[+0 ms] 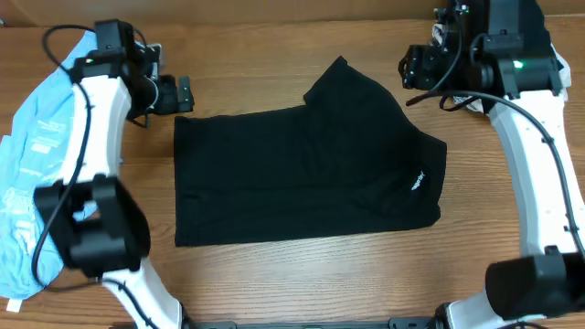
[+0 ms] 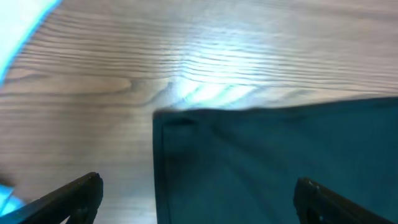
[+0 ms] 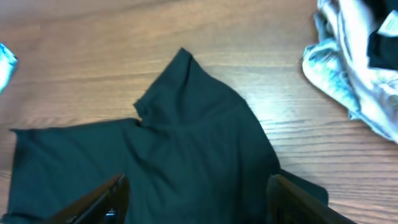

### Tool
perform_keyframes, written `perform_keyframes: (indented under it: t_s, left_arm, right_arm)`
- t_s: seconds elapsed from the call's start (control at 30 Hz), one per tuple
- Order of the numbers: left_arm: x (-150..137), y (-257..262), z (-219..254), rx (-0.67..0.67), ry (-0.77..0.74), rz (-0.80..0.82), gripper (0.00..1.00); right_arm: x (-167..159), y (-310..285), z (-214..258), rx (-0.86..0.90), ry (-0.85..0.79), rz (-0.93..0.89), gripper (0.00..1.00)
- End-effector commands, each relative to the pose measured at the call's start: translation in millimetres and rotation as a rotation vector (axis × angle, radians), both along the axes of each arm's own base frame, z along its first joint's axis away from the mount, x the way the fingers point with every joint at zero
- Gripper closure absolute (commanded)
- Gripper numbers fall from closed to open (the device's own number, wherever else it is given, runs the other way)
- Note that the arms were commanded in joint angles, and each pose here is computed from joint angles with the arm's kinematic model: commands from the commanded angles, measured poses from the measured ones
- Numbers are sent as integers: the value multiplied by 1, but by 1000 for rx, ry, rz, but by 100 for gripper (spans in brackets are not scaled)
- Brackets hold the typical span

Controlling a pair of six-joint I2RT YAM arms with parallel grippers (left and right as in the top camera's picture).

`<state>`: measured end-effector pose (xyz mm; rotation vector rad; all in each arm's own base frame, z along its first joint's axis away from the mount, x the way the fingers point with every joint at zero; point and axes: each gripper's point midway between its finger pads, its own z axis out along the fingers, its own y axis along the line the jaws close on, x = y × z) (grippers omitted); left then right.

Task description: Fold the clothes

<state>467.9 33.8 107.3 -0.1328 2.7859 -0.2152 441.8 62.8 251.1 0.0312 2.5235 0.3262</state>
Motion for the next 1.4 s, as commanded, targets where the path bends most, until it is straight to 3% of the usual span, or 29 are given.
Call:
perform_keyframes:
  t_s: [0.0,0.23,0.37,0.5,0.67,0.73,0.9,1.13,1.37]
  left_arm:
    - [8,3,-35,25,38,-57,1]
    - [14,3,-84,30,87,-108,1]
    - [13,1,-100,25,113,-111,10]
    - [12,-2,-111,24,131,-118,31]
    - [11,-5,-125,28,153,-102,50]
    - [11,-5,-126,22,160,-81,68]
    - [4,-9,-128,13,191,-73,95]
    - [-8,-12,-129,14,242,-76,96]
    - [-10,-12,-129,7,254,-53,96]
  right_arm:
    - [8,3,-12,-10,22,6,27]
    - [10,11,-23,-12,45,24,28]
    - [12,16,-21,1,37,15,31]
    - [12,20,-20,2,30,24,32]
    - [14,22,-19,7,22,22,34]
    - [15,22,-18,14,19,12,37]
    - [25,25,-10,28,-31,11,43]
    - [54,37,-7,51,-128,35,43]
    - [86,52,-82,38,-45,58,43]
